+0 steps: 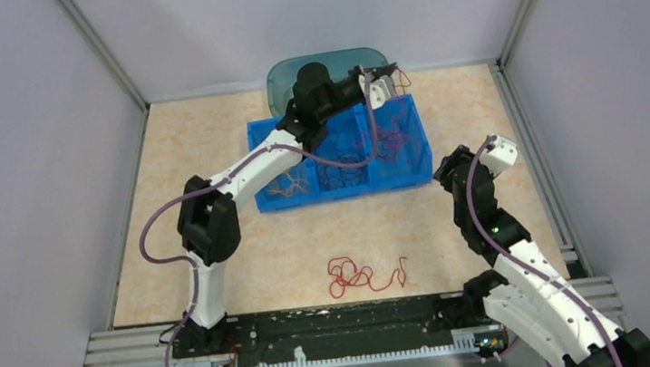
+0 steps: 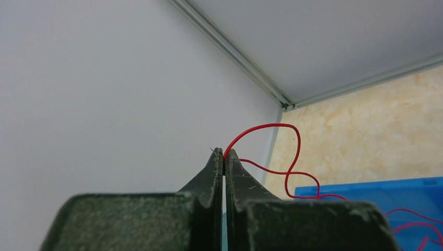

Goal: Untangle the cables

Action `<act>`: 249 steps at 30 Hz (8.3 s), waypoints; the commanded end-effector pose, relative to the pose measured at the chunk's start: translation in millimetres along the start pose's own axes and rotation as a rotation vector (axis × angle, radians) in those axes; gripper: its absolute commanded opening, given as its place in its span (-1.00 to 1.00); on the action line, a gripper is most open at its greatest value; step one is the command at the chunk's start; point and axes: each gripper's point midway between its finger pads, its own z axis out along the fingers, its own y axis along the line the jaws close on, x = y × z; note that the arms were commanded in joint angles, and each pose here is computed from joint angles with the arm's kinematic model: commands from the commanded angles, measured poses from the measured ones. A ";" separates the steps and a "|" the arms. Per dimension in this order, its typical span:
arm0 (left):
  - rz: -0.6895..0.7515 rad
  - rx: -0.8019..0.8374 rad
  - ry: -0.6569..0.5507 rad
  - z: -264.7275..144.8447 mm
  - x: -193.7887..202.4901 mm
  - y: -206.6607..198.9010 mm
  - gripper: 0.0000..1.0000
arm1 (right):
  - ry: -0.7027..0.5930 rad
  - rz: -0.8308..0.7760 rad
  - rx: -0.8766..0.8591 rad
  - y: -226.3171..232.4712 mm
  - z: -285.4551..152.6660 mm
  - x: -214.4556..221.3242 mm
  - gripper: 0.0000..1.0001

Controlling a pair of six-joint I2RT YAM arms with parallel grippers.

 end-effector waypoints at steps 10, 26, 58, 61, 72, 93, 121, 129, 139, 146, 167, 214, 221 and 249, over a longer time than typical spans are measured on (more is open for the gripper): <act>0.140 -0.084 -0.185 -3.9 -77.2 49.5 -1.00 | -0.053 0.072 -0.043 18.1 -2.2 -29.1 0.11; 0.050 0.013 -0.017 -1.4 10.8 -10.5 -0.98 | -0.070 0.075 -0.037 17.6 -2.5 -34.5 0.11; -0.188 0.460 0.470 -80.3 88.4 -86.6 0.39 | 0.106 0.081 -0.282 96.1 19.8 -17.6 0.12; -0.226 0.439 0.465 -86.3 72.2 -68.8 0.76 | 0.134 0.079 -0.288 106.1 33.3 -10.0 0.04; -0.523 0.179 0.522 -187.5 6.8 41.2 0.99 | 0.208 -0.043 -0.365 121.9 41.0 28.6 -0.01; -0.605 -0.140 0.612 -307.0 -16.1 86.0 0.99 | 0.876 -0.691 -1.032 138.1 -191.3 248.4 0.38; -0.618 -0.196 0.679 -323.6 -1.3 75.0 0.99 | 0.356 -0.288 -0.876 216.9 -115.6 1.0 -1.00; -0.626 -0.281 0.672 -332.2 3.7 86.0 0.99 | 0.022 -0.154 -0.716 225.9 -39.4 -99.2 -1.00; -0.667 -0.324 0.681 -332.2 14.7 88.4 0.99 | 0.015 0.022 -0.531 195.8 77.0 -75.4 -1.00; -0.685 -0.300 0.670 -329.6 13.1 83.6 0.99 | 0.000 0.043 -0.536 208.3 99.1 -71.8 -1.00; -0.718 -0.320 0.677 -331.6 14.0 93.8 0.99 | 0.305 -0.169 -0.292 149.7 132.5 68.6 -1.00; -0.828 -0.634 0.798 -448.2 215.7 -8.4 0.99 | -0.159 -0.266 0.286 -59.7 97.0 8.1 0.98; -0.742 -0.725 0.718 -458.7 220.2 -19.9 1.00 | -0.195 -0.347 0.272 -77.9 97.1 27.0 0.98; -0.715 -0.853 0.645 -480.7 206.5 -71.3 1.00 | -0.228 -0.372 -0.030 -49.4 103.9 45.7 0.98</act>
